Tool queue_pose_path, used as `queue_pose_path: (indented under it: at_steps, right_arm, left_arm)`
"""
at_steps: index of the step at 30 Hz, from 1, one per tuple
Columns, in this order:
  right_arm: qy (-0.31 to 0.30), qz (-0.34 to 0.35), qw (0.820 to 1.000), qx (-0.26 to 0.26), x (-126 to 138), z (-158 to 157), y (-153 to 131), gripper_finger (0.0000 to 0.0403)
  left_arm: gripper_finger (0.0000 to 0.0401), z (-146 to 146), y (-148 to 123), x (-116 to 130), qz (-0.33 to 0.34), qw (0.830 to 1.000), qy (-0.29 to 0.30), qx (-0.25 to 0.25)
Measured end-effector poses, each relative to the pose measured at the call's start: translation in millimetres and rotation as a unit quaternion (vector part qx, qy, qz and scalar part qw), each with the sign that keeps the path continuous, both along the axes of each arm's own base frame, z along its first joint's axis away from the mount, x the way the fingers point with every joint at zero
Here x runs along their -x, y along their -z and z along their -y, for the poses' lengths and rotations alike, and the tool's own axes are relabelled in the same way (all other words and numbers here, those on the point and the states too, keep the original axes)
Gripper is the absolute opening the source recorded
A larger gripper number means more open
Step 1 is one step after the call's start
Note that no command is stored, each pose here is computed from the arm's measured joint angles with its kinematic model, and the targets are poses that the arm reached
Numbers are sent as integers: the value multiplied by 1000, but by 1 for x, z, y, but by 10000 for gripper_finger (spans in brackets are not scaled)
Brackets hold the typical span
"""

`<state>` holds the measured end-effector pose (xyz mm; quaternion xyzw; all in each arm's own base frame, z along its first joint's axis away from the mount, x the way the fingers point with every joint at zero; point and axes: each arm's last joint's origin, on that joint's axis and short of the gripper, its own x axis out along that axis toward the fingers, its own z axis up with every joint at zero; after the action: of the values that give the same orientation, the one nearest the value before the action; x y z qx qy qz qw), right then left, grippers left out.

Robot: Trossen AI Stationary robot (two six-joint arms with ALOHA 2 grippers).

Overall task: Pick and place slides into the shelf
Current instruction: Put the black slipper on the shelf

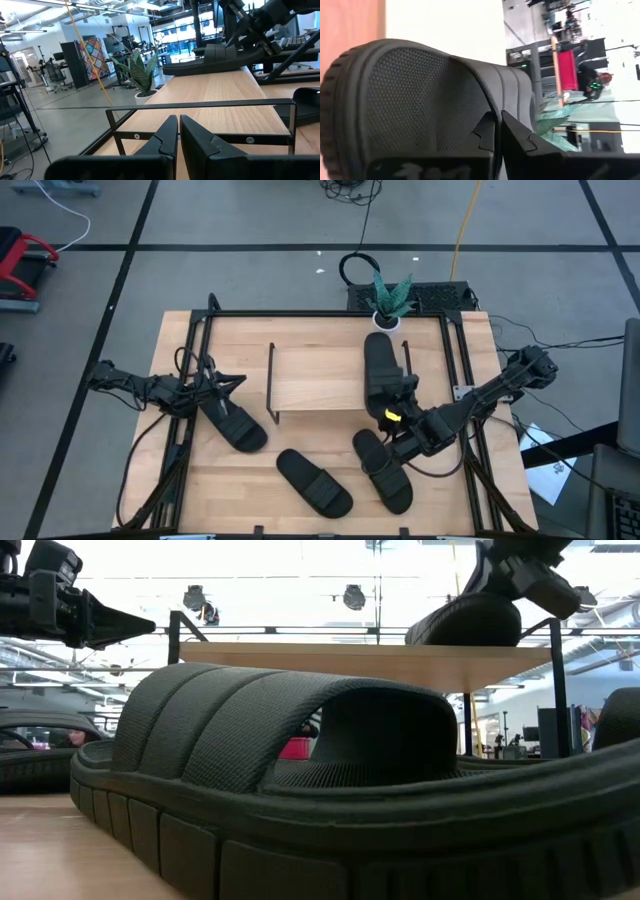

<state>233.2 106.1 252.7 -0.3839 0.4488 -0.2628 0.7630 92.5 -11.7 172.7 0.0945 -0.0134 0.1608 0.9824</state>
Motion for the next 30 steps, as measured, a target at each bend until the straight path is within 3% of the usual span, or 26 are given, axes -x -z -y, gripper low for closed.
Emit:
queue_pose_path:
  at_steps: [4,9,18,25,30]
  right_arm:
    - [11,9,999,-37,-1,-1,1,29]
    - [19,18,997,-67,-1,-3,2,102]
    - [7,37,996,-83,3,-4,-6,202]
    - [-9,75,991,-108,16,2,-29,214]
    - [-33,137,980,-140,22,4,-50,169]
  left_arm:
    - [26,0,0,0,0,1000,0,1]
    - [26,0,0,0,0,1000,0,1]
    - [26,0,0,0,1,1000,0,2]
    - [26,0,0,0,1,1000,0,2]
    - [26,0,0,0,1,1000,0,2]
